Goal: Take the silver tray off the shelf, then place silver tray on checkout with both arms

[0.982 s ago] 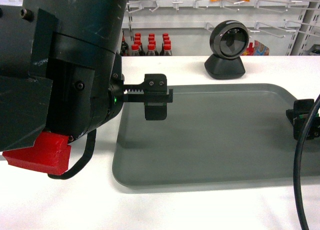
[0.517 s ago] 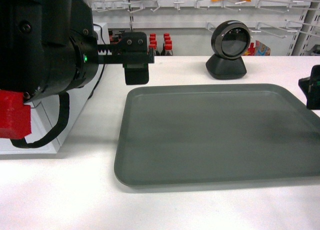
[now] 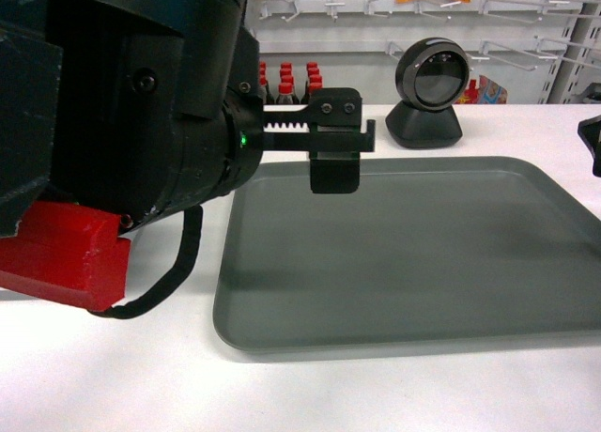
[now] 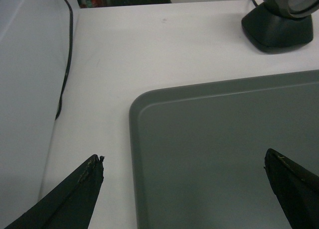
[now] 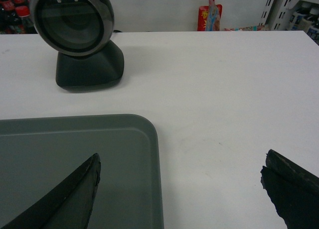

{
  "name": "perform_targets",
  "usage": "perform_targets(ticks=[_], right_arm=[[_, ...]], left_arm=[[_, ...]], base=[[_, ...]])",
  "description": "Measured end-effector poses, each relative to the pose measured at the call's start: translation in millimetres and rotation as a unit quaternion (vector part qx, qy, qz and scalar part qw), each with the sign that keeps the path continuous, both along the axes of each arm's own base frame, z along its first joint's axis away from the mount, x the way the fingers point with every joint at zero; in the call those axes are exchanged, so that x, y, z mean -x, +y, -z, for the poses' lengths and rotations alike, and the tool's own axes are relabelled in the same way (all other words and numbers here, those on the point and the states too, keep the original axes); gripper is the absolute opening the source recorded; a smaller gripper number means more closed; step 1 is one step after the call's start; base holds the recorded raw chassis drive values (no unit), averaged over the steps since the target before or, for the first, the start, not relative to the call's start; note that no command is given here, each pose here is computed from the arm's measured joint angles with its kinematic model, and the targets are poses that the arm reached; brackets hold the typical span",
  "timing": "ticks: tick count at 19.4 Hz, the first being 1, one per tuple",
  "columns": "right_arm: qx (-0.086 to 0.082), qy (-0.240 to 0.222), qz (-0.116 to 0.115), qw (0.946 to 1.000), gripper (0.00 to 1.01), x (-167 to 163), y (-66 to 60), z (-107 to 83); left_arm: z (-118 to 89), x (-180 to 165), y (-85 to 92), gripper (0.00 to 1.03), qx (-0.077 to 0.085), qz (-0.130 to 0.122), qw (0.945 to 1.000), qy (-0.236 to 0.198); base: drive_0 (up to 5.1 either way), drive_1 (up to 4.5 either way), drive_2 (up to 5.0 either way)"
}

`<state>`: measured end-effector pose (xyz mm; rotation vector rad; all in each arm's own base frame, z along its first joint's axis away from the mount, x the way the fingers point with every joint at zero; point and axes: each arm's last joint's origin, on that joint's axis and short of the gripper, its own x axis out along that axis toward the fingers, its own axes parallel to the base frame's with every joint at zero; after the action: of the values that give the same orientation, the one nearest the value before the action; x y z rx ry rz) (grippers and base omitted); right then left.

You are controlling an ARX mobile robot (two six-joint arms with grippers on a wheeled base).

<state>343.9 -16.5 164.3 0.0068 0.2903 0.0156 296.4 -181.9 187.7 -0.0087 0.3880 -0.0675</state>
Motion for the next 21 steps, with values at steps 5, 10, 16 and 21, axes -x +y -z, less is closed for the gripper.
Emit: perform_targets(ticks=[5, 10, 16, 21], right_arm=[[0.000, -0.018, 0.005, 0.9998, 0.98, 0.0, -2.3, -2.6], [0.001, -0.126, 0.011, 0.9920, 0.66, 43.3, 2.9, -15.3], [0.002, -0.153, 0.006, 0.9883, 0.04, 121.7, 16.6, -36.8], [0.003, -0.143, 0.008, 0.9897, 0.02, 159.2, 16.5, -19.2]], left_arm=[[-12.8, 3.6, -8.1, 0.98, 0.007, 0.008, 0.9998, -0.017], [-48.7, 15.7, -7.8, 0.95, 0.042, 0.011, 0.9947, -0.093], [-36.0, 81.9, 101.3, 0.33, 0.006, -0.045, 0.9800, -0.194], [-10.3, 118.6, 143.3, 0.02, 0.002, -0.040, 0.9806, -0.192]], base=[[0.0, 0.00, 0.0], [0.0, 0.00, 0.0], [0.0, 0.00, 0.0], [0.0, 0.00, 0.0]])
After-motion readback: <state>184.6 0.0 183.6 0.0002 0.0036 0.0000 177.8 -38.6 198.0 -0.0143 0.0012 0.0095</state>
